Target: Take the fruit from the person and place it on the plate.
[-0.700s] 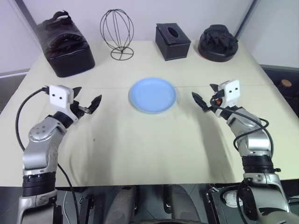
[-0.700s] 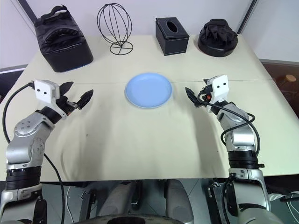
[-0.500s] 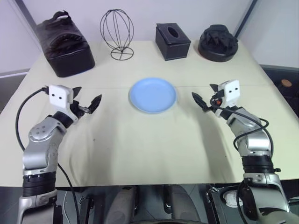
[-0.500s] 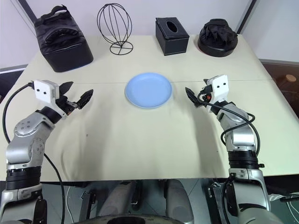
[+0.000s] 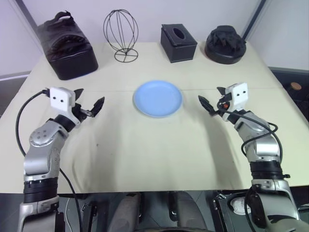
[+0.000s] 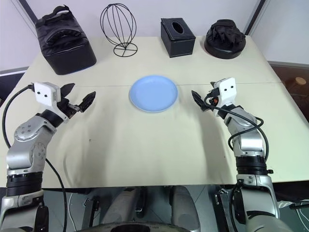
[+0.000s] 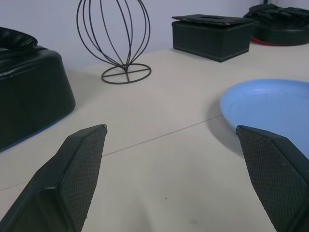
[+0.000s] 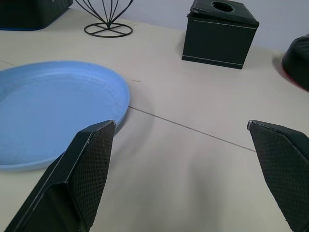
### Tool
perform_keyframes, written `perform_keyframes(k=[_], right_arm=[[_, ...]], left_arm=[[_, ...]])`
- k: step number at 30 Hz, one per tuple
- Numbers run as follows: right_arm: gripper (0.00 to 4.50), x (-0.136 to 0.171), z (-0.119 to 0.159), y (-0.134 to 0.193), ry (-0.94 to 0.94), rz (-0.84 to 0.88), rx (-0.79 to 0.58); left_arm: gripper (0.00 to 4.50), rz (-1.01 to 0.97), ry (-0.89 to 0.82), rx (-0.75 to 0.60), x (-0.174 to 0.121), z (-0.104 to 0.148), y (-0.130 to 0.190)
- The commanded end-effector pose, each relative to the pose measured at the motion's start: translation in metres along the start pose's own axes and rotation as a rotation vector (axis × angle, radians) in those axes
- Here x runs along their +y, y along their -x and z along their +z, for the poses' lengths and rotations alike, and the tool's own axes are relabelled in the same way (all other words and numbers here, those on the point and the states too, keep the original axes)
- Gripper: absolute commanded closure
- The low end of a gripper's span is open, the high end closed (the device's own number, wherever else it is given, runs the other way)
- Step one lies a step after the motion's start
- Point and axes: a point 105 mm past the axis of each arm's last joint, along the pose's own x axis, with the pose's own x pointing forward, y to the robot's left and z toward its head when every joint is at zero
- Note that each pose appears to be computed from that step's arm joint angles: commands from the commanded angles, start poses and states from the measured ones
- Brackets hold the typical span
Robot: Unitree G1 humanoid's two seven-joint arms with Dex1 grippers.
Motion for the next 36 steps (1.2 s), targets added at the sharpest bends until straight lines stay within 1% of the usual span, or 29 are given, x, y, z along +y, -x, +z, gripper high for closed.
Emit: perform_keyframes(k=[1, 36], right_arm=[[0.0, -0.0047, 0.0123, 0.0015, 0.014, -0.017, -0.05], [0.0, -0.0031, 0.0125, 0.0007, 0.016, -0.01, -0.05]], left_arm=[[0.03, 0.003, -0.043, -0.039, 0.0034, 0.0137, -0.0009], [0.03, 0.0, -0.044, -0.037, 0.0032, 0.0136, -0.001]])
